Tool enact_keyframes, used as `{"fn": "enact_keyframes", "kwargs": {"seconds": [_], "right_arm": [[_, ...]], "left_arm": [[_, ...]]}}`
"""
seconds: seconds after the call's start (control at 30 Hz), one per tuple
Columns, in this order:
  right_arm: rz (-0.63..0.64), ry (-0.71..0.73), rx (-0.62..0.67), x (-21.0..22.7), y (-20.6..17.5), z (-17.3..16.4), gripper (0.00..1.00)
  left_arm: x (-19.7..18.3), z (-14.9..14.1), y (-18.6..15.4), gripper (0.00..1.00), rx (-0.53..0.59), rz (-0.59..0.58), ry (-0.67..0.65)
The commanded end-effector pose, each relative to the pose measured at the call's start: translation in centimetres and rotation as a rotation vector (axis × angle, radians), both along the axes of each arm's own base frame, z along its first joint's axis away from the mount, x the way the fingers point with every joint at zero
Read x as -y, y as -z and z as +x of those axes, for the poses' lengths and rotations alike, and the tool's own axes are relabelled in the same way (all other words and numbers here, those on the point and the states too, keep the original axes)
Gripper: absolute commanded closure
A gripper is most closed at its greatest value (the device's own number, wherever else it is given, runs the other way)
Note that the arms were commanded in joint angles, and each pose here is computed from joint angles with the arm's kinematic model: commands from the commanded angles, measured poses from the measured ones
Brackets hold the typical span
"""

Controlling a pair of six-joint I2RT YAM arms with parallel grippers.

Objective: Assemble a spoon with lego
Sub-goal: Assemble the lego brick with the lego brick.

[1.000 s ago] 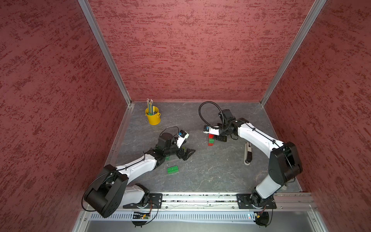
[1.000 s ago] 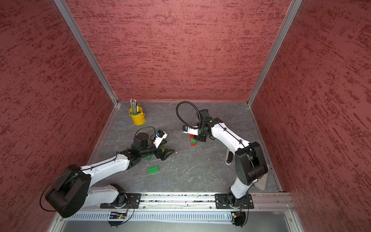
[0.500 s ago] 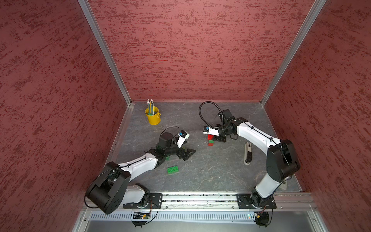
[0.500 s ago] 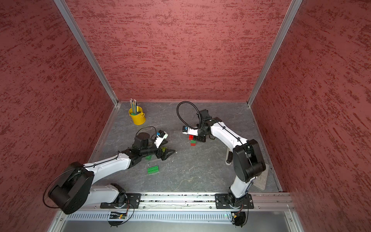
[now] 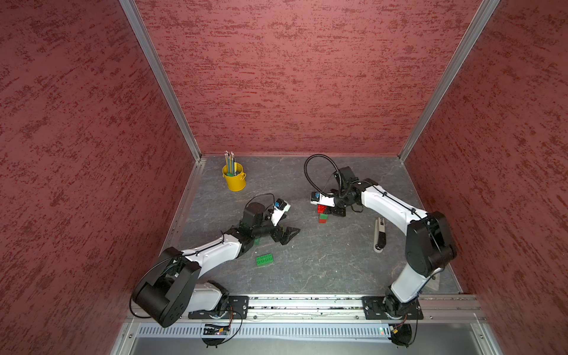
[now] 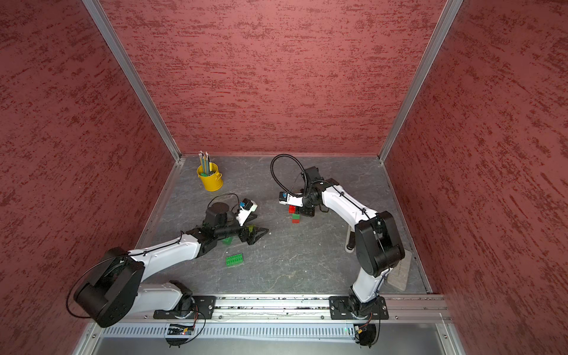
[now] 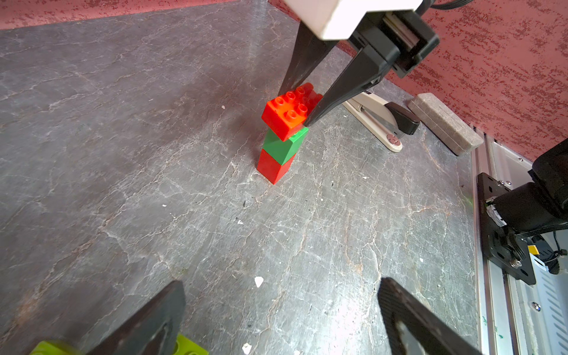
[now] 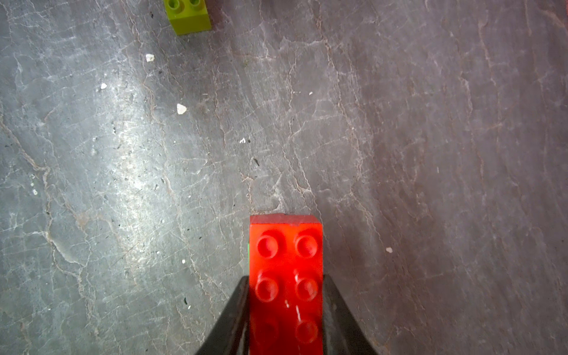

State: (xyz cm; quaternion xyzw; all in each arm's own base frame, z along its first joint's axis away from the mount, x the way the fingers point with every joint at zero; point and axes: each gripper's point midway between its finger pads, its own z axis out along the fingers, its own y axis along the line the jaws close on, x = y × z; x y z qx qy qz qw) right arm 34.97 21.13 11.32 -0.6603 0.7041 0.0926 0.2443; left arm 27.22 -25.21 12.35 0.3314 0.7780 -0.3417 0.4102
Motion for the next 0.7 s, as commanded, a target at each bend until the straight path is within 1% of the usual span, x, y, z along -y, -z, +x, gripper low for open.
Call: {"fn": "enact_keyframes", "kwargs": {"seconds": [0.0,0.43,0.67], "right_arm": [[0.016,-0.08,0.03,-0.42,-0.39,0.12,0.91],[0.007,-0.101,0.011,-0.47,0.58,-0.08,0.93],[0.044,-0.098,0.015,-0.82,-0.41,0.04,0.94]], "left_arm": [[0.11,0.18,-0.39,0.0,0.017,-0.008,0.01],[0.1,0.17,-0.09,0.0,0.006,-0.007,0.007],[-0.04,0.1,0.01,0.01,0.006,-0.004,0.001]]}}
